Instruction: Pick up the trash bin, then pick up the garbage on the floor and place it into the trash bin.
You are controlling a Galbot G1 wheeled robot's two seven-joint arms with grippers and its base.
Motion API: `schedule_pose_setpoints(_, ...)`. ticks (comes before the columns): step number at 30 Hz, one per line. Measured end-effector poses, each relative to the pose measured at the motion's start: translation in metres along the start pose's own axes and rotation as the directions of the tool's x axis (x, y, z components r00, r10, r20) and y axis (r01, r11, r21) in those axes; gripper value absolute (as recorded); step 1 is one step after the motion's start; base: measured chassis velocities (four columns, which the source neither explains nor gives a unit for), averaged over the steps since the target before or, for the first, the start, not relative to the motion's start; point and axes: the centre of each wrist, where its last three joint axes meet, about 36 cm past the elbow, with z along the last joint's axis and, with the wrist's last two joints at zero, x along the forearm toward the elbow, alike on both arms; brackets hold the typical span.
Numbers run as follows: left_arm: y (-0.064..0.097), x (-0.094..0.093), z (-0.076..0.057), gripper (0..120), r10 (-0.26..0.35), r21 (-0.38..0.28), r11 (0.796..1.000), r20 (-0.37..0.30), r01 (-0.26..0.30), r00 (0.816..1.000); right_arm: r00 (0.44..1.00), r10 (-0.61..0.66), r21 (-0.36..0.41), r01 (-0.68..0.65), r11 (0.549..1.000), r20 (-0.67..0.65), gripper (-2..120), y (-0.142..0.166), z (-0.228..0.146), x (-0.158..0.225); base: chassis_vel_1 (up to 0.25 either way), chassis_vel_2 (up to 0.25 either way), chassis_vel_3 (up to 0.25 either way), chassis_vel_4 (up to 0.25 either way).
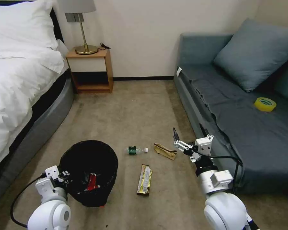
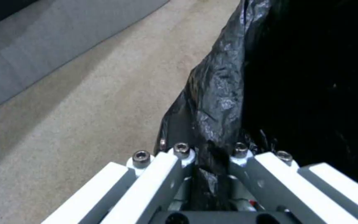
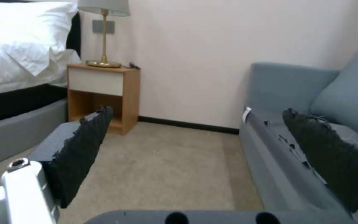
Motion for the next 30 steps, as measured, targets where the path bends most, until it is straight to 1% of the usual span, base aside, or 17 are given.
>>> schedule_pose_setpoints(5, 0.001, -0.003, 0.002, 2, -0.004, 0.0, 1.0, -0.006, 0.004, 1.0, 1.0, 0.003, -0.008, -0.003, 1.0, 0.003, 100, 0.003, 0.002, -0.004, -0.065, 0.064, 0.059, -0.066)
schedule_pose_setpoints(9, 0.0, -0.004, 0.003, 2, -0.004, -0.005, 1.0, -0.009, 0.004, 1.0, 1.0, 0.005, -0.014, -0.005, 1.0, 0.003, 100, 0.005, 0.004, -0.009, -0.131, 0.117, 0.135, -0.123)
schedule_pose_setpoints(11, 0.0, -0.004, 0.004, 2, -0.005, -0.006, 1.0, -0.009, 0.005, 1.0, 0.999, -0.008, -0.034, 0.006, 0.999, -0.041, 100, 0.005, 0.011, -0.016, -0.111, 0.111, 0.078, -0.093)
schedule_pose_setpoints(12, 0.0, -0.004, 0.004, 2, -0.005, -0.006, 1.0, -0.009, 0.005, 1.0, 0.999, -0.008, -0.034, 0.006, 0.999, -0.041, 100, 0.005, 0.011, -0.016, -0.096, 0.111, 0.064, -0.077)
schedule_pose_setpoints(14, 0.0, -0.005, 0.004, 2, -0.007, -0.005, 1.0, -0.006, 0.007, 1.0, 0.994, -0.016, -0.066, 0.009, 0.998, -0.111, 100, 0.004, 0.017, -0.022, -0.021, 0.024, 0.032, -0.039)
schedule_pose_setpoints(17, 0.001, -0.005, 0.005, 2, -0.011, -0.005, 1.0, -0.005, 0.011, 1.0, 0.963, -0.038, -0.145, -0.001, 0.989, -0.266, 100, 0.012, 0.032, -0.028, 0.0, 0.0, 0.0, 0.0)
schedule_pose_setpoints(18, 0.001, -0.005, 0.005, 2, -0.011, -0.005, 1.0, -0.005, 0.011, 1.0, 0.963, -0.038, -0.145, -0.001, 0.989, -0.266, 100, 0.012, 0.032, -0.028, 0.0, 0.0, 0.0, 0.0)
schedule_pose_setpoints(22, 0.005, -0.006, 0.005, 2, -0.02, -0.006, 1.0, -0.003, 0.02, 1.0, 0.875, -0.088, -0.219, -0.021, 0.976, -0.476, 100, 0.032, 0.055, -0.033, 0.0, 0.0, 0.0, 0.0)
schedule_pose_setpoints(23, 0.005, -0.006, 0.005, 2, -0.02, -0.006, 1.0, -0.003, 0.02, 1.0, 0.875, -0.088, -0.219, -0.021, 0.976, -0.476, 100, 0.032, 0.055, -0.033, 0.0, 0.0, 0.0, 0.0)
schedule_pose_setpoints(24, 0.006, -0.006, 0.005, 2, -0.023, -0.007, 1.0, -0.001, 0.023, 1.0, 0.849, -0.1, -0.234, -0.028, 0.972, -0.518, 100, 0.037, 0.06, -0.035, 0.0, 0.0, 0.0, 0.0)
schedule_pose_setpoints(25, 0.007, -0.007, 0.004, 2, -0.026, -0.009, 1.0, 0.003, 0.026, 1.0, 0.798, -0.126, -0.264, -0.042, 0.963, -0.589, 100, 0.045, 0.07, -0.038, 0.0, 0.0, 0.0, 0.0)
schedule_pose_setpoints(27, 0.009, -0.009, 0.003, 2, -0.029, -0.012, 0.999, 0.007, 0.029, 1.0, 0.714, -0.172, -0.304, -0.06, 0.951, -0.679, 100, 0.06, 0.088, -0.045, 0.0, 0.0, 0.0, 0.0)
schedule_pose_setpoints(28, 0.009, -0.009, 0.003, 2, -0.029, -0.012, 0.999, 0.007, 0.029, 1.0, 0.714, -0.172, -0.304, -0.06, 0.951, -0.679, 100, 0.06, 0.088, -0.045, 0.0, 0.0, 0.0, 0.0)
schedule_pose_setpoints(29, 0.011, -0.01, 0.004, 2, -0.034, -0.013, 0.999, 0.008, 0.034, 0.999, 0.664, -0.198, -0.318, -0.063, 0.946, -0.721, 100, 0.071, 0.101, -0.052, 0.0, 0.0, 0.0, 0.0)
schedule_pose_setpoints(30, 0.012, -0.011, 0.004, 2, -0.037, -0.013, 0.999, 0.008, 0.037, 0.999, 0.627, -0.219, -0.326, -0.059, 0.943, -0.747, 100, 0.08, 0.109, -0.057, 0.0, 0.0, 0.0, 0.0)
